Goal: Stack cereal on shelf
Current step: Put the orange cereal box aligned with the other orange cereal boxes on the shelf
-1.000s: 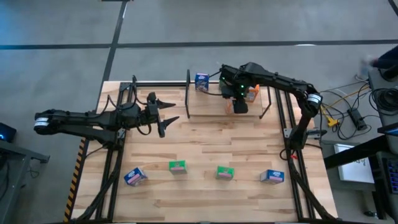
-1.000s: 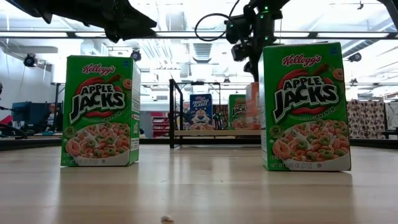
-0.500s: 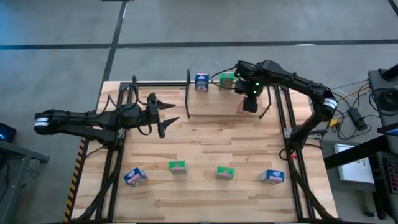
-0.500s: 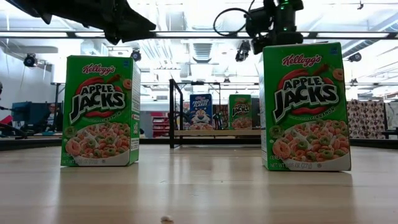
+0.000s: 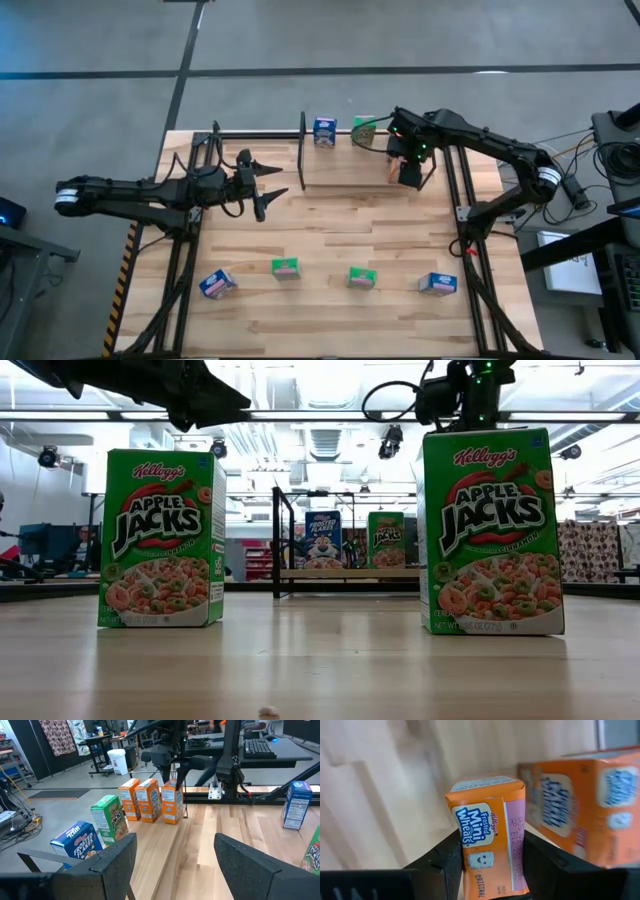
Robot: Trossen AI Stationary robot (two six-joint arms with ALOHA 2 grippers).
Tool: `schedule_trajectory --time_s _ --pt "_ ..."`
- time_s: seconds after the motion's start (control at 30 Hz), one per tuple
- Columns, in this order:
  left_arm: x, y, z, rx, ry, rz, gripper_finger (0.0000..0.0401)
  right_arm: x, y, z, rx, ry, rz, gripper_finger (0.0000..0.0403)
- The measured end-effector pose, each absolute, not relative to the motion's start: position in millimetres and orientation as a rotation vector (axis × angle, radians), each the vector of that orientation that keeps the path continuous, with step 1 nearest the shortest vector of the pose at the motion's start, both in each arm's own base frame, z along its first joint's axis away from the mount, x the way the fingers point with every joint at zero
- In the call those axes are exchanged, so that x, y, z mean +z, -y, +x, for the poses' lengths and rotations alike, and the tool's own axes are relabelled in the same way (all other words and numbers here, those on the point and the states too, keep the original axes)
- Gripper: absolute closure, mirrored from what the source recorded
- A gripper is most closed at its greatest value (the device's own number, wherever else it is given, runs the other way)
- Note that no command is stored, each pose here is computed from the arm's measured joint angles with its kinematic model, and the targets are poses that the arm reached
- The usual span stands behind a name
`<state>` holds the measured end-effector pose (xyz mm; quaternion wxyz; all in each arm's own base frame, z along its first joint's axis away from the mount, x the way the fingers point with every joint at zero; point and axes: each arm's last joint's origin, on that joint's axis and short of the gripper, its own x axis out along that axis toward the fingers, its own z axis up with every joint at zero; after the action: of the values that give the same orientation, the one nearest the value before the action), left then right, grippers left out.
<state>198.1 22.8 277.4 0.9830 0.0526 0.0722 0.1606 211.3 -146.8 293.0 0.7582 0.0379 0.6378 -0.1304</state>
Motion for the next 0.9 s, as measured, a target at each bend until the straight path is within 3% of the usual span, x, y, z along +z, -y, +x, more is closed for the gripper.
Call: schedule_trajectory --time_s 0.37,0.9 --pt "277.5 -22.8 198.1 0.323 -0.145 0.105 0.0152 293.2 148.9 213.6 -0.282 -1.376 0.031 0.0241" --pt "277.5 -22.8 198.1 0.323 -0.145 0.105 0.0152 293.1 149.0 213.7 -0.282 -1.377 0.032 0.0206"
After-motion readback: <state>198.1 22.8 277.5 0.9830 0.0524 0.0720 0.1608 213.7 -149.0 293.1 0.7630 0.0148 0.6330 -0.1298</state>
